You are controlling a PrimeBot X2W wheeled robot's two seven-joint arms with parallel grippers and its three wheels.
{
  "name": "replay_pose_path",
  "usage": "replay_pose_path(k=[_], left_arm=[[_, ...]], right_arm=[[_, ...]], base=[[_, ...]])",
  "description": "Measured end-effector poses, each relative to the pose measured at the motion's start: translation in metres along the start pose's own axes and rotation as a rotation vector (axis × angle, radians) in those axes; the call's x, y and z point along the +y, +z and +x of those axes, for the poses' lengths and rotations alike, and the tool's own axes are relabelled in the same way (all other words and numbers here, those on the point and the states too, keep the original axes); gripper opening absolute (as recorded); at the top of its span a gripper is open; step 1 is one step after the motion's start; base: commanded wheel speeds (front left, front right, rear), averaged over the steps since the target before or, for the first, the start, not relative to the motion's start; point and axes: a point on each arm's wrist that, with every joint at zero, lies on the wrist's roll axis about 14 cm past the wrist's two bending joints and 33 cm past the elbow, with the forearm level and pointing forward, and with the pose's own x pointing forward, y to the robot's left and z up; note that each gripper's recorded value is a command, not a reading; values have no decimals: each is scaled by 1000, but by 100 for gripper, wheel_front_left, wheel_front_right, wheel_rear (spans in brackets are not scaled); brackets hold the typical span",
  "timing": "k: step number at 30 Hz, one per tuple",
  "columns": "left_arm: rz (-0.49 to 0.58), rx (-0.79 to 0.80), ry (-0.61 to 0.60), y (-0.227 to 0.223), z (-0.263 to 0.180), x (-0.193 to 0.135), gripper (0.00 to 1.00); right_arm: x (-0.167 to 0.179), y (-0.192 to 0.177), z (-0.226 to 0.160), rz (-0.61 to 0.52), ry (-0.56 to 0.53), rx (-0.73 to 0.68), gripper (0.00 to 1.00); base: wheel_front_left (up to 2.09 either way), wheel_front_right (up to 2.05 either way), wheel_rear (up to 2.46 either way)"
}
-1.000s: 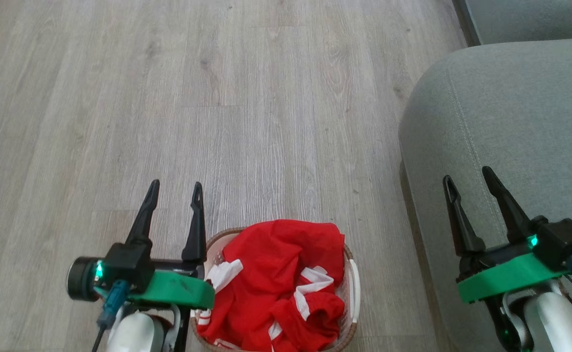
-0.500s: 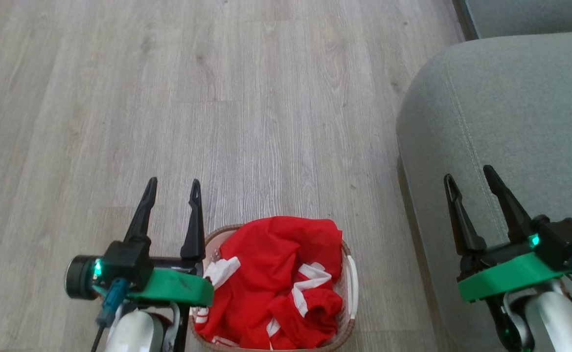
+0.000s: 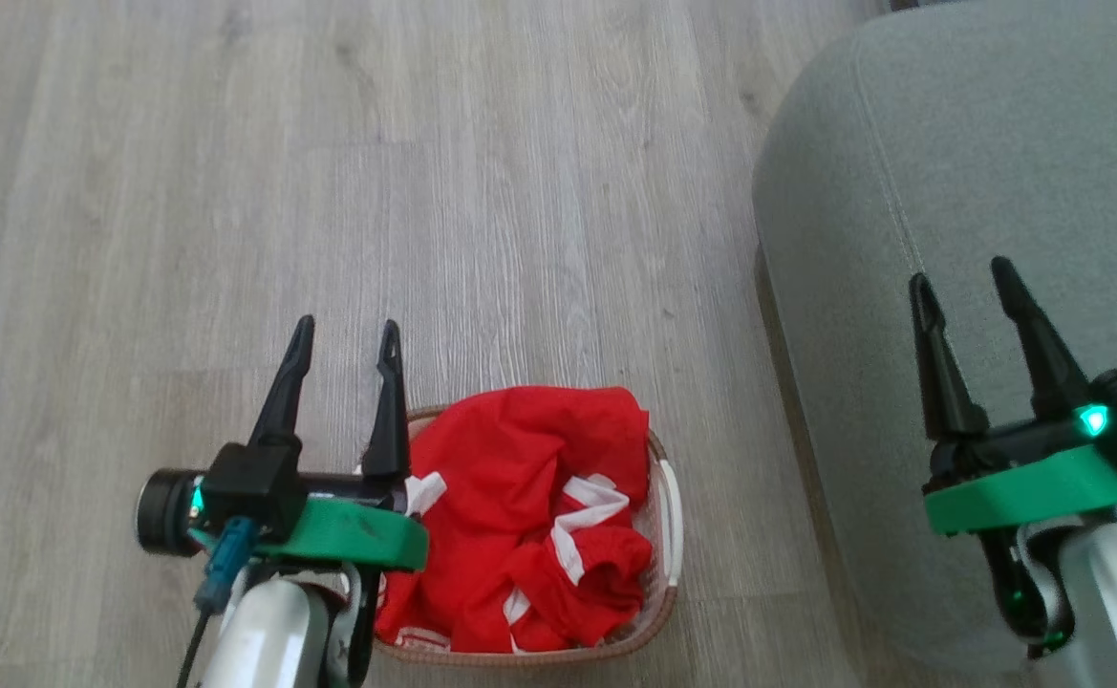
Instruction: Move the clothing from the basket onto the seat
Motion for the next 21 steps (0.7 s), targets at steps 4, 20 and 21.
replay_pose_path(k=[4, 20, 21], left_arm=[[-9, 24, -18, -11, 8, -7, 100], [-94, 278, -39, -109, 32, -17, 100], [-98, 307, -39, -120, 31, -17, 100]], right_arm=[[-9, -3, 5, -6, -17, 5, 100], [-42, -18, 43, -49, -37, 18, 100], [-44, -20, 45, -52, -38, 23, 100]], base=[[0, 0, 0], [0, 0, 0], [0, 0, 0]])
